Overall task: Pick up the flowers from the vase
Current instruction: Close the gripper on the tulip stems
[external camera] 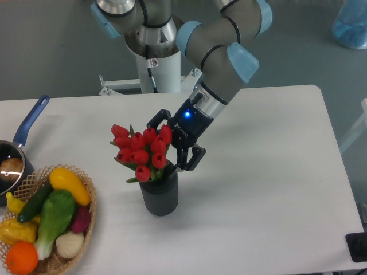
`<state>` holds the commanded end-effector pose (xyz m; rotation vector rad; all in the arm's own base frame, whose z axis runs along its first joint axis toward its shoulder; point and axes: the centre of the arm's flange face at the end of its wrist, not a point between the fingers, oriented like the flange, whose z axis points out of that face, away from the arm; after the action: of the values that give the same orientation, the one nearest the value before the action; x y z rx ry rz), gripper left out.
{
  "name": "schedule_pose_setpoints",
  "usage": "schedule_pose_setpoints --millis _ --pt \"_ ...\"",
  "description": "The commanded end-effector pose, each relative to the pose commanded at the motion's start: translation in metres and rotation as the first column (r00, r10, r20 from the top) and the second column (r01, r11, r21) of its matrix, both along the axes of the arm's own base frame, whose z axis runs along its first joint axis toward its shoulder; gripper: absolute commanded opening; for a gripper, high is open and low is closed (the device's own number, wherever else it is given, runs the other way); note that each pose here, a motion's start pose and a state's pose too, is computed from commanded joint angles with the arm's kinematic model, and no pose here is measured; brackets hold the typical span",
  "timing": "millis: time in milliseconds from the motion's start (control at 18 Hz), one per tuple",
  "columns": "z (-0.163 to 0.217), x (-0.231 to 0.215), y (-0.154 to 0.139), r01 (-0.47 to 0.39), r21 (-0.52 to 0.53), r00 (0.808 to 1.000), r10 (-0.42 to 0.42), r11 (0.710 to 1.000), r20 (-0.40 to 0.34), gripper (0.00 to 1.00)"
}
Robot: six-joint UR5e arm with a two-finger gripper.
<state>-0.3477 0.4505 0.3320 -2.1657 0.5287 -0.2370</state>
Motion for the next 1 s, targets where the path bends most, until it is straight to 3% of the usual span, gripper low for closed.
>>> schedule_pose_setpoints --millis 278,1000 --pt "-0.008 -0.005 0.0 0.0 0.006 1.0 0.0 1.0 0.011 1.0" --pt "-0.022 -0.019 -0.011 -0.044 0.102 0.991 0.03 0.994 0.134 1.0"
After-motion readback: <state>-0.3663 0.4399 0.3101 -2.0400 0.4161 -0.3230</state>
